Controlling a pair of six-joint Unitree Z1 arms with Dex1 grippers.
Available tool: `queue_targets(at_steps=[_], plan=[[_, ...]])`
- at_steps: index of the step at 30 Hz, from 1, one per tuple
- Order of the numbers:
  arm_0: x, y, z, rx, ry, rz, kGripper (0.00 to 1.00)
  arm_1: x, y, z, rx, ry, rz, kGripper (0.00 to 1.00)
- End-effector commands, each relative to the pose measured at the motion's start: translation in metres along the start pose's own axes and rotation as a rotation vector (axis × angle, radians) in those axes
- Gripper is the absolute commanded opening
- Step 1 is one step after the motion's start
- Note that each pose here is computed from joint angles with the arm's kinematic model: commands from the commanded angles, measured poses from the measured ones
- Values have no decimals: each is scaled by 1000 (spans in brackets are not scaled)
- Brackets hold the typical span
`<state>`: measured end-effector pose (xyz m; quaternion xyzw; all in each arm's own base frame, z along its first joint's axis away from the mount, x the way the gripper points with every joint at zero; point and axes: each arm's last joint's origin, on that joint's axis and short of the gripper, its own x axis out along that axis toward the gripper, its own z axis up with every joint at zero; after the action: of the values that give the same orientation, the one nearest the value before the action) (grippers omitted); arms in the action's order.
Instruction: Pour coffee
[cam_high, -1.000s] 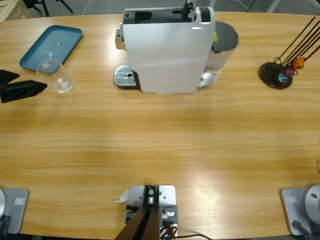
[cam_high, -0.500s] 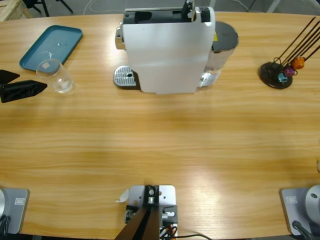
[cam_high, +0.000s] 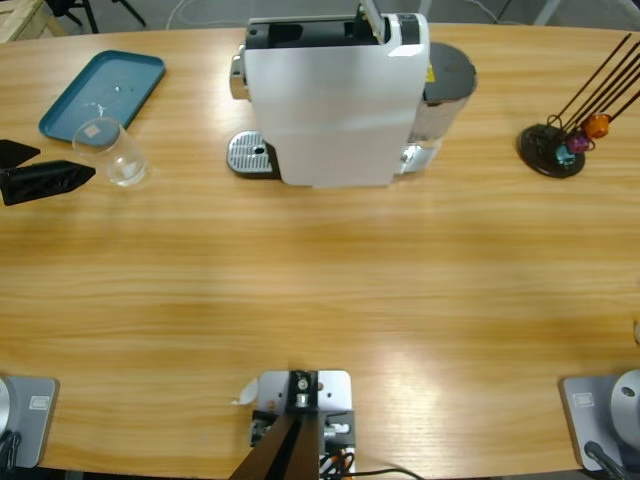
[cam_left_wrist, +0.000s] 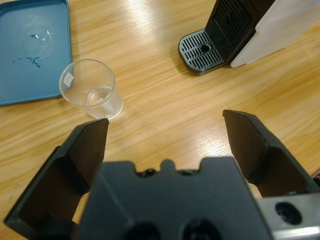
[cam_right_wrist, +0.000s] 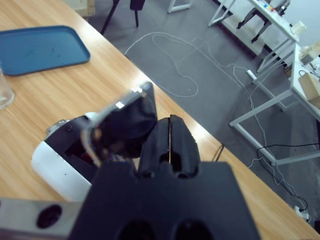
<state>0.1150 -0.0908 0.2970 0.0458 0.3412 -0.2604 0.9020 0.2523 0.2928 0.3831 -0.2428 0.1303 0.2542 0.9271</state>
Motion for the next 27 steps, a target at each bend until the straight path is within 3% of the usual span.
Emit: queue_targets(at_steps=[1, 12, 27], plan=[[11, 1, -10, 9, 57, 3, 1000, 40, 48, -30, -32, 91, 105, 0], [11, 2, -10, 9, 58, 6, 996, 62, 87, -60, 6, 135, 169, 0], [10, 2, -11, 10, 59, 7, 996, 71, 106, -114, 35, 176, 187, 0]])
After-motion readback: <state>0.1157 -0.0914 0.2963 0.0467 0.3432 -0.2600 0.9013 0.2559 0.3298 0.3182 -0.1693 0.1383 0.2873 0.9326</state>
